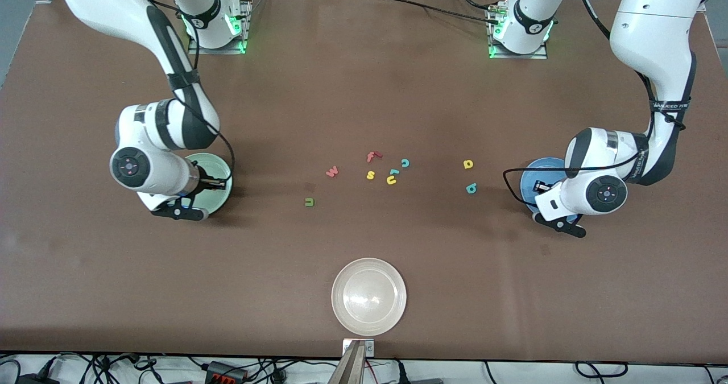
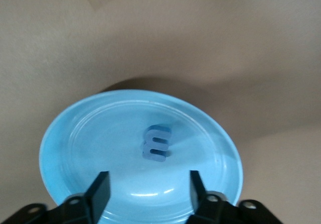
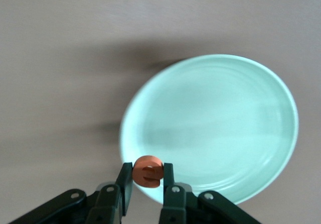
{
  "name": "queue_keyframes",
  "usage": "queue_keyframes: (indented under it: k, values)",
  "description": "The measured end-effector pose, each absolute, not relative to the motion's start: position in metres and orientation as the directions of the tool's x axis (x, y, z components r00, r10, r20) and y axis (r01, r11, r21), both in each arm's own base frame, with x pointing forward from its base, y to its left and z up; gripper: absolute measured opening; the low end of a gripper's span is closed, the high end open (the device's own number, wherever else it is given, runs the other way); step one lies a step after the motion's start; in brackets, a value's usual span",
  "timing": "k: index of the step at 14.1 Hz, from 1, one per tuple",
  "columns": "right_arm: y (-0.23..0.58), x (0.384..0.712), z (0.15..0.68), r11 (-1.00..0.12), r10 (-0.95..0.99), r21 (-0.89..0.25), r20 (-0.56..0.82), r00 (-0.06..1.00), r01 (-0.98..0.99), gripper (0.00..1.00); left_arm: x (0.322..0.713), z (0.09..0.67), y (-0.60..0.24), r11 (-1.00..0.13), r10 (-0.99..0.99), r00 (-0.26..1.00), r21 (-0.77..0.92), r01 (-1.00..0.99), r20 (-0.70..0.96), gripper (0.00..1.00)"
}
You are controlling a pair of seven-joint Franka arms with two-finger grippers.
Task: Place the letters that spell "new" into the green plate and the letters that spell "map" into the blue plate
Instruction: 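Carry the orange e to the green plate while the left gripper drops the m, then reach the right gripper to the green n while the left gripper reaches the b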
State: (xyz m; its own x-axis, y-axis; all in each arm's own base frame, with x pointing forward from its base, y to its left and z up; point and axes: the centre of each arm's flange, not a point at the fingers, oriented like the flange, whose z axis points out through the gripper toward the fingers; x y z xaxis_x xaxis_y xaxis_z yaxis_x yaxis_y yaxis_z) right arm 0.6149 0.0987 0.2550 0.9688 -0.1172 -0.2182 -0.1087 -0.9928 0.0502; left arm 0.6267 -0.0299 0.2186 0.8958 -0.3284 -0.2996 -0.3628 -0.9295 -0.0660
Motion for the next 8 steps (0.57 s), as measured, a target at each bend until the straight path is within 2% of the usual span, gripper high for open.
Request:
queue_keyframes:
  k: [2, 5, 8]
  values:
    - [0.079, 0.61, 0.245, -0.993, -0.115, 0.05, -0.243, 0.963, -0.106, 0.28, 0.63, 0.241, -0.054, -0.92, -0.358, 0.89, -0.057, -0.388, -0.28, 0.99]
    - [0.034, 0.605, 0.226, -0.995, -0.101, 0.037, -0.281, 0.954, -0.094, 0.28, 0.627, 0.264, -0.103, -0.914, -0.382, 0.889, -0.038, -0.403, -0.253, 1.0]
    - [0.005, 0.603, 0.21, -0.995, -0.1, 0.029, -0.3, 0.949, -0.096, 0.28, 0.619, 0.26, -0.141, -0.936, -0.338, 0.909, -0.017, -0.352, -0.243, 1.0]
